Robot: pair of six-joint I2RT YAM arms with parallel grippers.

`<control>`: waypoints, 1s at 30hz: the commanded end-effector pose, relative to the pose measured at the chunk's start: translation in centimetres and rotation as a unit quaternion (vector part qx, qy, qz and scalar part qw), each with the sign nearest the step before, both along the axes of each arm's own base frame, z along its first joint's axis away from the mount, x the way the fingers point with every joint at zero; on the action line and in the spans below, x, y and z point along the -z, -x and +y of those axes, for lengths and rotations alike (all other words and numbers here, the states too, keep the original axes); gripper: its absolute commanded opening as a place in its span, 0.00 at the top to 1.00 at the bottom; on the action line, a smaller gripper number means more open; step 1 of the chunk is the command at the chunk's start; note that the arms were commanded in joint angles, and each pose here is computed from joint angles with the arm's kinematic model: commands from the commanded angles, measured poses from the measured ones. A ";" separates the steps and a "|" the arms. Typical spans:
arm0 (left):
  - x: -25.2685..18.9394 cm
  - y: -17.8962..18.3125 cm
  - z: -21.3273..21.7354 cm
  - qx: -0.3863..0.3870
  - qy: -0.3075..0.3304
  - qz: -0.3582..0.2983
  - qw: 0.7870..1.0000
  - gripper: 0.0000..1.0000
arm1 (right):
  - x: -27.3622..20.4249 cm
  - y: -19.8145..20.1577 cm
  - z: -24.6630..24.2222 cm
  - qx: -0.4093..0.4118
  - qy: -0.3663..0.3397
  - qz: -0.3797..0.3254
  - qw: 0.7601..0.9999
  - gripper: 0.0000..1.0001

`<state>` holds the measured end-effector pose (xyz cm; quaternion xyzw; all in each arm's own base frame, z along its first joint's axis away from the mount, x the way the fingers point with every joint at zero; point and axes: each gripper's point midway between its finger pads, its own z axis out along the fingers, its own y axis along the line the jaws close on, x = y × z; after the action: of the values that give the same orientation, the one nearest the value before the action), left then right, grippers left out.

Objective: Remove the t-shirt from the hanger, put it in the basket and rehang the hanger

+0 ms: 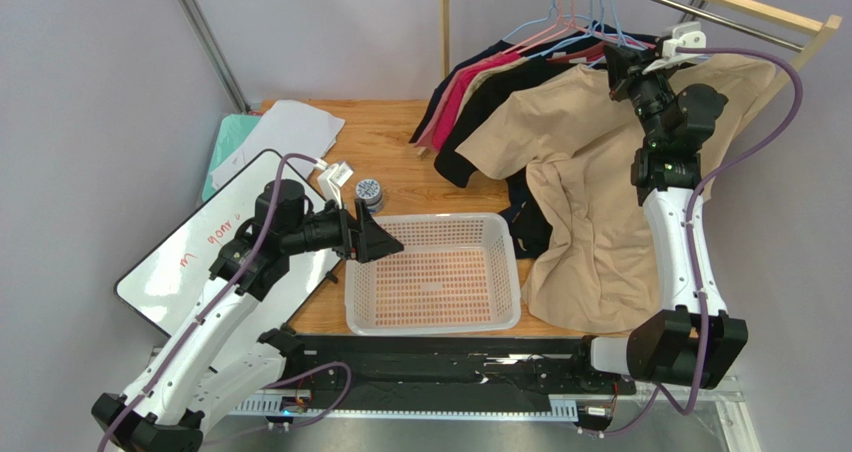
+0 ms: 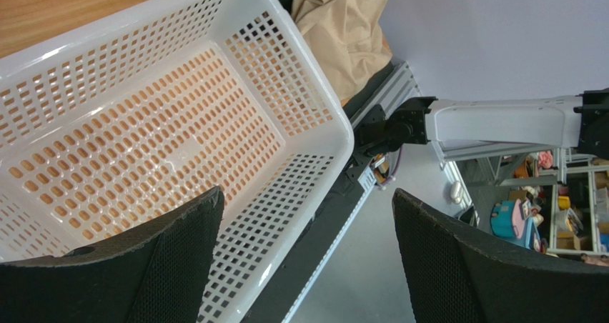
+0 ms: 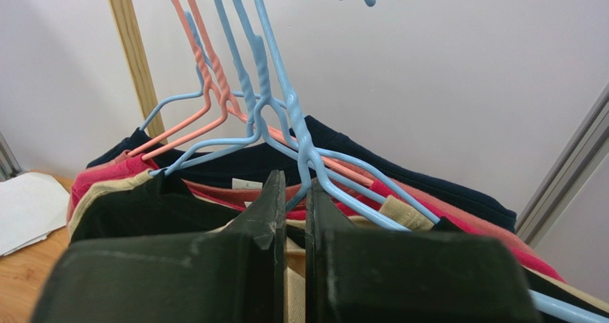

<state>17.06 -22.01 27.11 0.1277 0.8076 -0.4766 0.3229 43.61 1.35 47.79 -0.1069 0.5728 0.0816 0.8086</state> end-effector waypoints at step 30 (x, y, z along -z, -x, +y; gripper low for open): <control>-17.0 -11.2 -17.0 0.059 0.080 -0.311 0.945 0.19 | -1.4 6.6 3.7 -0.152 -0.172 0.070 0.971 1.00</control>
<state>30.63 -40.85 39.31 0.2944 0.6587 -0.4882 0.4911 41.04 2.65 44.46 -0.0065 0.6272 0.2896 0.7230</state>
